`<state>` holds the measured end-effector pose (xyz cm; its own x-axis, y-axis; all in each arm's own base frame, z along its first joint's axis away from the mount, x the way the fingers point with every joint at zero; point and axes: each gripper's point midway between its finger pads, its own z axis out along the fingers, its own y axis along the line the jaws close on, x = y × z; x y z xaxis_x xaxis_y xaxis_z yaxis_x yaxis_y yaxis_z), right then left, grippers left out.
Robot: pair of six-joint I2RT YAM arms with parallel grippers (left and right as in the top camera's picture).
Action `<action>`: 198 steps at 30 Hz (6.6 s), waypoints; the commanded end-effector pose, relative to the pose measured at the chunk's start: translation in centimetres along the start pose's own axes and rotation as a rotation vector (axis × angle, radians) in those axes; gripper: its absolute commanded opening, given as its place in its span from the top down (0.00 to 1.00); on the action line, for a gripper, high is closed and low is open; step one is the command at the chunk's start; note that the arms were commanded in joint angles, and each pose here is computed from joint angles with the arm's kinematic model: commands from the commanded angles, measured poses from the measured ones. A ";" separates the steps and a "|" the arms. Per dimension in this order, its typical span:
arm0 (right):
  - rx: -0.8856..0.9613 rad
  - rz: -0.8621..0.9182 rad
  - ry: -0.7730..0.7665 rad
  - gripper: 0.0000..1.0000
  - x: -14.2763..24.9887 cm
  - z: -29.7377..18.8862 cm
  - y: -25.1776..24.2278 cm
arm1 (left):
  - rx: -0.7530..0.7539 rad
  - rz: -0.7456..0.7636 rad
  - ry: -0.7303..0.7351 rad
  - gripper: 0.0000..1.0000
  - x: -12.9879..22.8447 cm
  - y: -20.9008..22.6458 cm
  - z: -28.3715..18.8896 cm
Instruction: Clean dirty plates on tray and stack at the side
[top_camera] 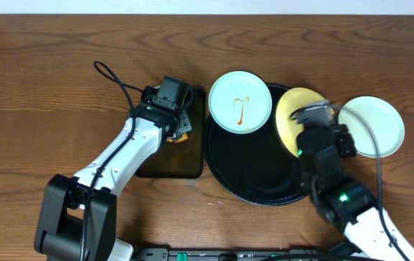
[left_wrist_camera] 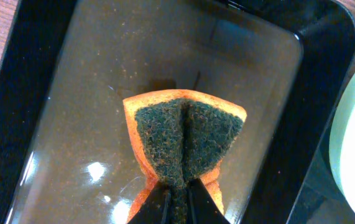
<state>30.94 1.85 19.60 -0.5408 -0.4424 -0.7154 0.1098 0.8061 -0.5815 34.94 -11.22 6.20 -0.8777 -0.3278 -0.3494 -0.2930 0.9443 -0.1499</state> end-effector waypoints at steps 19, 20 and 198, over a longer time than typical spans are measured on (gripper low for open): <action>0.194 0.996 0.363 0.99 13.8 9.7 -11.0 | -0.033 0.009 0.021 0.92 0.7 0.8 0.4; 0.199 1.011 0.374 0.99 14.3 9.8 -11.0 | -0.034 0.009 0.021 0.92 0.7 0.8 0.4; -1.150 0.394 0.710 0.99 4.2 5.5 21.2 | 0.108 0.045 -0.019 0.92 -1.5 -1.3 -2.6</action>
<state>35.27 13.53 0.97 -0.9780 -0.1014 -0.1826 -0.1670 0.9047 0.3919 35.26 -14.03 9.80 -0.8919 -0.2640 -0.3672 -0.1707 0.9484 -0.2672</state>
